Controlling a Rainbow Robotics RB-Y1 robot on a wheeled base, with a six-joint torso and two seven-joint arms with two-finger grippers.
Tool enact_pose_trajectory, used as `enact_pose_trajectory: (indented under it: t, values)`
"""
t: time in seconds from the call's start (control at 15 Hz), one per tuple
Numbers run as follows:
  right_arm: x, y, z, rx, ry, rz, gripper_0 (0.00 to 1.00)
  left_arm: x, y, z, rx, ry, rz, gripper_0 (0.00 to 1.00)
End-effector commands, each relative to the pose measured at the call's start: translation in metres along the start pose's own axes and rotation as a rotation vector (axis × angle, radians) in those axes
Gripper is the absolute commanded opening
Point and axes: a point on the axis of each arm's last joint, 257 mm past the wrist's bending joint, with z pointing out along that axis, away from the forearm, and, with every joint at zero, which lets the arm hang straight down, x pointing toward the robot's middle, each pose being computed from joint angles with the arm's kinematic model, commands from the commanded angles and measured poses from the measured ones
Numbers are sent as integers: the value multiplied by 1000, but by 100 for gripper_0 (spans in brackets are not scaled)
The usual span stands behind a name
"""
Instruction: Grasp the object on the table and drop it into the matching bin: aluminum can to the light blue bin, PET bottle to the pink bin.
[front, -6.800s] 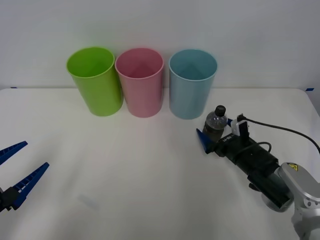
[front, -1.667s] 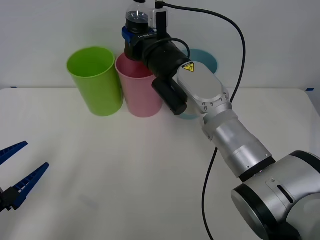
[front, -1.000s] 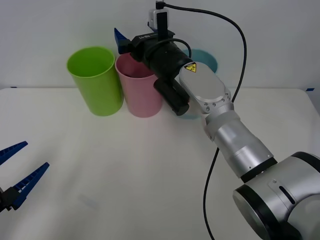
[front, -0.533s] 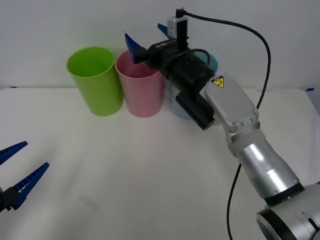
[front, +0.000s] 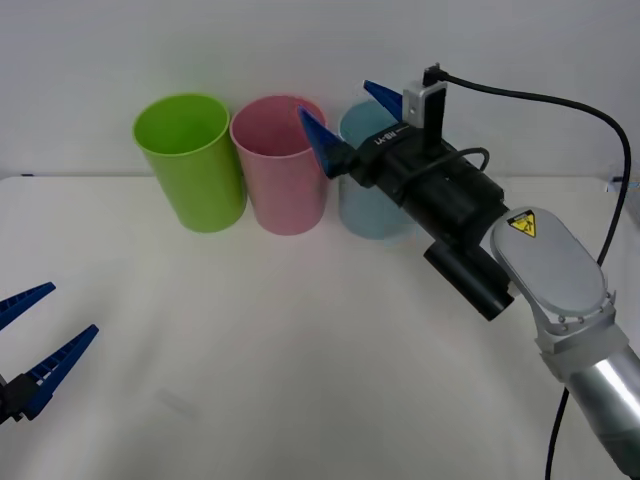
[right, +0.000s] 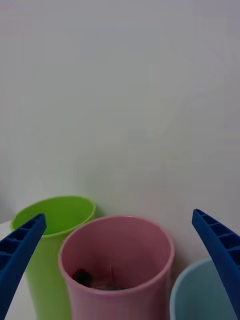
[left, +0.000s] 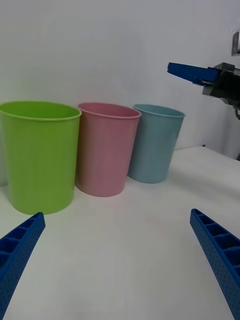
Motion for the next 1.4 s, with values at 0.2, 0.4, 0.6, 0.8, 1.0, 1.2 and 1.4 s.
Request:
enact_pose_trajectory:
  t: [0.2, 0.4, 0.6, 0.8, 1.0, 1.2, 1.4]
  values:
    - [10, -6, -69, -48, 50, -13, 100, 0, 0, 0, 0, 0, 0, 100]
    - [23, -12, -108, -63, 92, -9, 100, 0, 0, 0, 0, 0, 0, 100]
    - [38, -22, -143, -58, 132, -26, 100, 0, 0, 0, 0, 0, 0, 100]
    - [56, -35, -177, -15, 162, -113, 100, 0, 0, 0, 0, 0, 0, 100]
    - [72, -43, -210, 13, 201, -160, 100, 0, 0, 0, 0, 0, 0, 100]
    - [82, -40, -239, 6, 228, -127, 100, 0, 0, 0, 0, 0, 0, 100]
    - [91, -33, -273, -12, 258, -84, 100, 0, 0, 0, 0, 0, 0, 100]
